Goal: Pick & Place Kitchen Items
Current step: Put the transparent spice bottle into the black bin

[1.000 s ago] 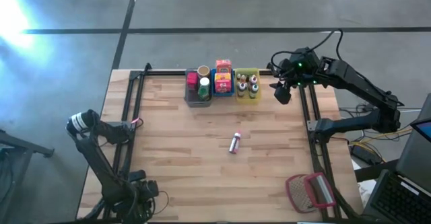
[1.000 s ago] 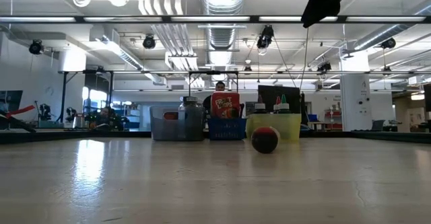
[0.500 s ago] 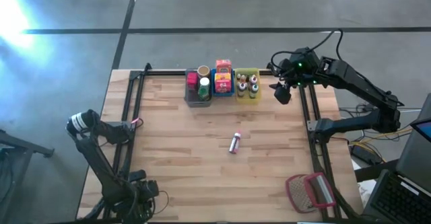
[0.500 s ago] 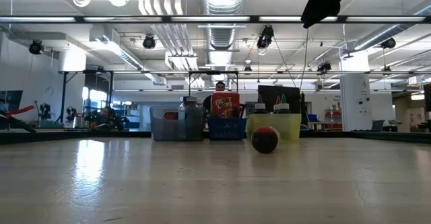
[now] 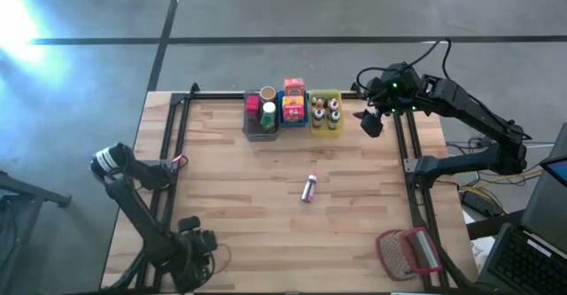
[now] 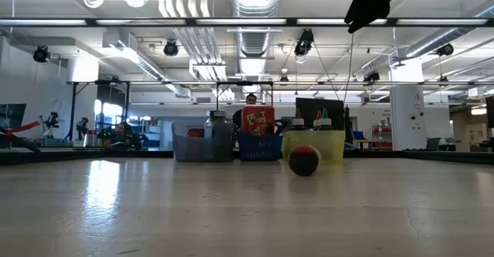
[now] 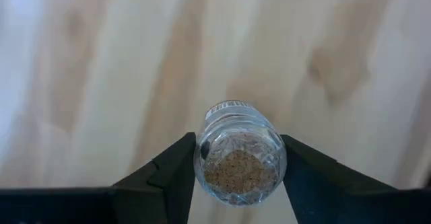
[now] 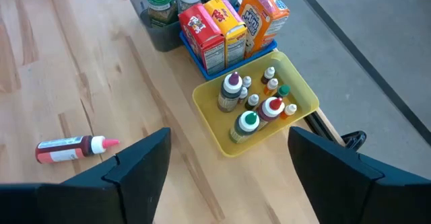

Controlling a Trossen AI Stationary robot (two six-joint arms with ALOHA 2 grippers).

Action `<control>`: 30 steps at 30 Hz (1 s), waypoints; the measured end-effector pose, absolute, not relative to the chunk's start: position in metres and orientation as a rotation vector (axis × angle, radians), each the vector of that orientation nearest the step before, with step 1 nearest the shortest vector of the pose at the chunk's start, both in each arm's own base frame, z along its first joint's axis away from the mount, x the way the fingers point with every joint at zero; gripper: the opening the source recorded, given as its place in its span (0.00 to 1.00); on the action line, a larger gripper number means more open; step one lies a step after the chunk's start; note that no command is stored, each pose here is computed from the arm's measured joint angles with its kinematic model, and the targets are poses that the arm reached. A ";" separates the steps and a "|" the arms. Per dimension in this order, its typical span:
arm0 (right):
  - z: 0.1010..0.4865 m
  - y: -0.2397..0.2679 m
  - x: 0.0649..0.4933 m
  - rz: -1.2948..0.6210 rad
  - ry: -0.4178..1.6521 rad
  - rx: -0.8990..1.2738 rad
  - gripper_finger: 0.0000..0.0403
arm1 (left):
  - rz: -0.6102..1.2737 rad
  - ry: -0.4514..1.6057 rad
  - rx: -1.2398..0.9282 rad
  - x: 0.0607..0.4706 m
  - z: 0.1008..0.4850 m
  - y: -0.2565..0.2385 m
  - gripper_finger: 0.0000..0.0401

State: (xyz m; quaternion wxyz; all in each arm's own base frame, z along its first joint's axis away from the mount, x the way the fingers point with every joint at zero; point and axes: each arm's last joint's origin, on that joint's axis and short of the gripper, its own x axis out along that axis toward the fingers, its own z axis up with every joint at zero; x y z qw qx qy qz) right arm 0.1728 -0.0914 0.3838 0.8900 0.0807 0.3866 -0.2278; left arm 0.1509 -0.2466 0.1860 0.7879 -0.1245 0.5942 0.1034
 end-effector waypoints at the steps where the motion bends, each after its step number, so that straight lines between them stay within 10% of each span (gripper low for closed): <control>1: 0.384 -0.091 0.173 -0.473 0.803 0.168 0.73 | 0.240 1.262 -0.264 0.155 0.186 -0.244 0.49; 30: 0.384 -0.091 0.173 -0.474 0.803 0.168 0.90 | 0.400 0.818 0.037 0.215 0.233 -0.169 0.49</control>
